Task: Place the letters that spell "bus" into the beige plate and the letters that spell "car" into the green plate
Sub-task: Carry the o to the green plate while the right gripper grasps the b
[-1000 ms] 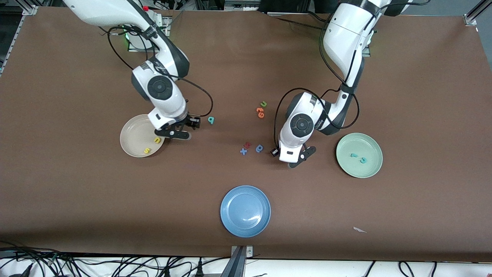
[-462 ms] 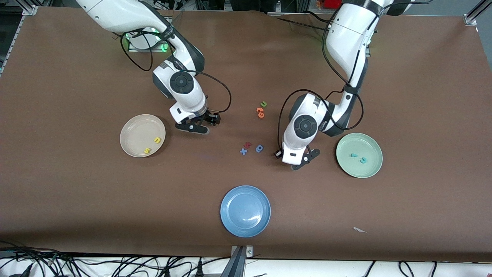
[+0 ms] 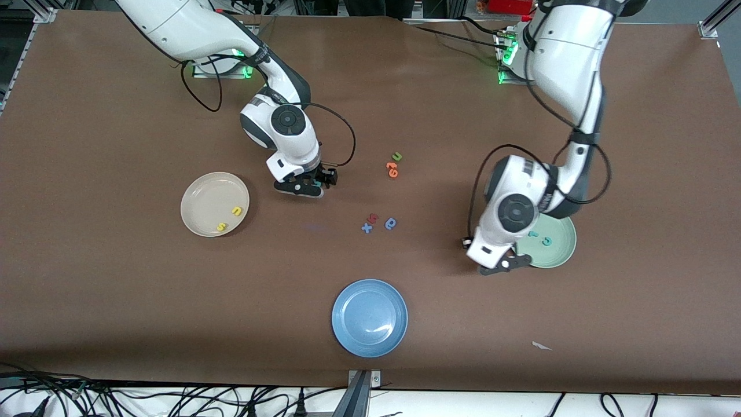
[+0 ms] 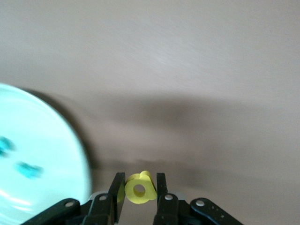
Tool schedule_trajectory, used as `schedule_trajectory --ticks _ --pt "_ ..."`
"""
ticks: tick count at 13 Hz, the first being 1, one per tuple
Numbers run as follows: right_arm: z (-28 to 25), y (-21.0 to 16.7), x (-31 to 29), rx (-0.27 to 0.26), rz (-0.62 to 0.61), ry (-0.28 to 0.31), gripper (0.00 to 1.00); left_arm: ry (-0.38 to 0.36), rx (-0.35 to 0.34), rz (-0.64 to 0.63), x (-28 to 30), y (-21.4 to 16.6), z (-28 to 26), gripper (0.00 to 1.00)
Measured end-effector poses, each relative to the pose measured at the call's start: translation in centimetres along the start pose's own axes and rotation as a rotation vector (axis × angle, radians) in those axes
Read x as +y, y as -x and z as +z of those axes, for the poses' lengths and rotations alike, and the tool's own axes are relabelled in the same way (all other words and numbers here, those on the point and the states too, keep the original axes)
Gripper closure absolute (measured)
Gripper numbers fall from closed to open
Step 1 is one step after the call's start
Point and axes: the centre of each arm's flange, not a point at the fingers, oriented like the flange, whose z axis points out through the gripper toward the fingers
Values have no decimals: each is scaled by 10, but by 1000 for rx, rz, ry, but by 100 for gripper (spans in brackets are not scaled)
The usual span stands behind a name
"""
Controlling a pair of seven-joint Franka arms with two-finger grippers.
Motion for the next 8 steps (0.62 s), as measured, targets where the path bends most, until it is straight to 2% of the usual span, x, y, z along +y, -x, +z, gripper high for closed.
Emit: schedule_trajectory --ticks 3,5,6,8 --pt "3 3 1 -4 0 2 16 2 -69 208 -72 -18 -9 69" --pt "4 4 2 0 -7 6 17 8 -94 281 -104 -24 -2 69" --pt "4 4 2 1 -8 8 22 10 -99 292 -111 -24 0 62" --pt "5 5 2 3 -10 9 26 11 -94 292 -112 -26 -2 41"
